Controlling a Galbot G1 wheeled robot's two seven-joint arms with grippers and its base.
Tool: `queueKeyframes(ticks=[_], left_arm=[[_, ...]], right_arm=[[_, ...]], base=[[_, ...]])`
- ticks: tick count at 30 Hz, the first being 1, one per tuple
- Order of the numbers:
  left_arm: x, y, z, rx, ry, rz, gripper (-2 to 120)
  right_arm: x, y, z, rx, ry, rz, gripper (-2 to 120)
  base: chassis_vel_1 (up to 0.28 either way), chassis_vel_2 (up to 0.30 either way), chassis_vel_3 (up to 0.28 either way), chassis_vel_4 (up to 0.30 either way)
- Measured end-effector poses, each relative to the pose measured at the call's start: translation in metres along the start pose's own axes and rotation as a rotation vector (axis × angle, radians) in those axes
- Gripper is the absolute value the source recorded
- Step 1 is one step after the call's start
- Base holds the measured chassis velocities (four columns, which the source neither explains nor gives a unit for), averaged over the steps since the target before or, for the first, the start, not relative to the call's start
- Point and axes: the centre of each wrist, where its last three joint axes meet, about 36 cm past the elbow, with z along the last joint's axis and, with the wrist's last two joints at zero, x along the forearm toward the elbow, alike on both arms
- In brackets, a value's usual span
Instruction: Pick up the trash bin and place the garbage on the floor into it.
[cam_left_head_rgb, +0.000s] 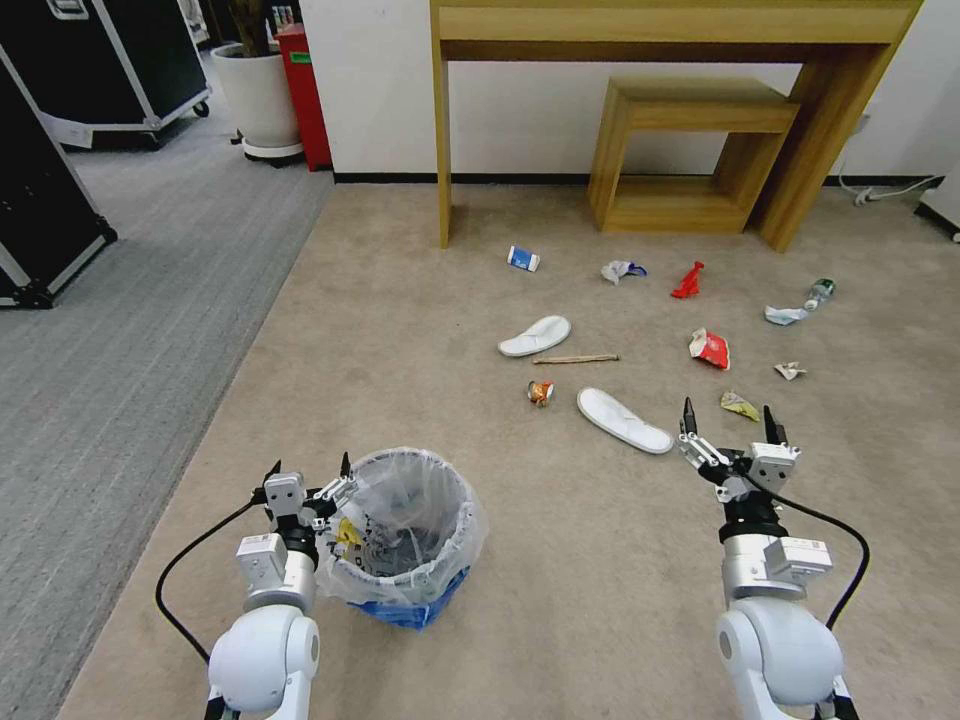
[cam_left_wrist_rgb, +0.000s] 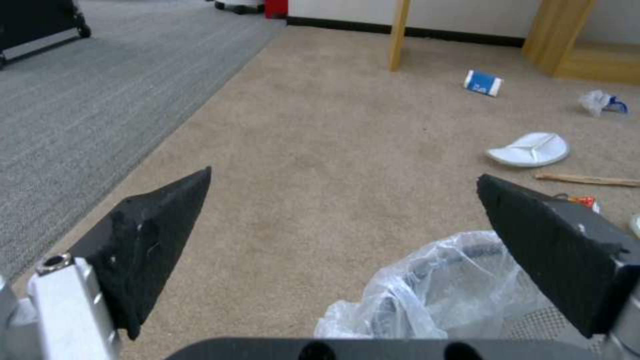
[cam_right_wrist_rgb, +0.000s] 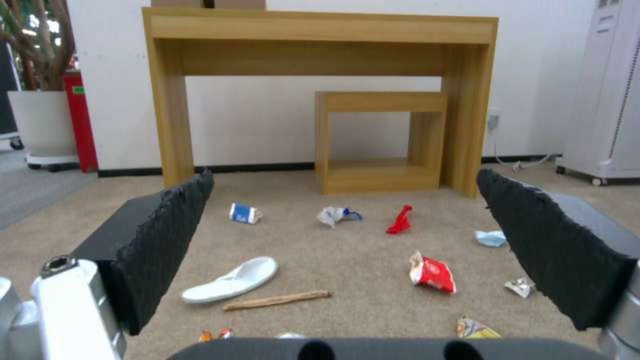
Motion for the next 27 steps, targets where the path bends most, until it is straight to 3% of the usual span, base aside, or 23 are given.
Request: queueKeyframes(ticks=[8, 10, 11, 14, 15, 19, 27], left_arm=[[-0.001, 0.002, -0.007, 0.032, 0.067, 0.013, 100], [0.002, 0.006, -0.022, 0.086, 0.167, 0.034, 100], [0.002, 0.006, -0.022, 0.086, 0.167, 0.034, 100], [0.005, 0.017, -0.04, 0.094, 0.311, 0.034, 100], [0.005, 0.017, -0.04, 0.094, 0.311, 0.034, 100], [0.008, 0.032, -0.065, 0.09, 0.464, 0.04, 100], [-0.004, 0.04, -0.077, 0.122, 0.585, 0.032, 100]], right_arm=[[-0.001, -0.002, -0.003, -0.002, 0.021, -0.002, 100], [-0.001, -0.005, -0.003, -0.004, 0.026, 0.0, 100], [-0.001, -0.005, -0.003, -0.004, 0.026, 0.0, 100], [-0.002, -0.006, -0.004, -0.005, 0.025, 0.004, 100], [-0.002, -0.006, -0.004, -0.005, 0.025, 0.004, 100], [-0.002, -0.006, -0.004, -0.009, 0.023, 0.012, 100], [-0.002, -0.003, -0.004, -0.01, 0.026, 0.019, 100]], base=[[0.0, 0.0, 0.0, 0.0], [0.0, 0.0, 0.0, 0.0], [0.0, 0.0, 0.0, 0.0], [0.0, 0.0, 0.0, 0.0], [0.0, 0.0, 0.0, 0.0], [0.0, 0.0, 0.0, 0.0], [0.0, 0.0, 0.0, 0.0]])
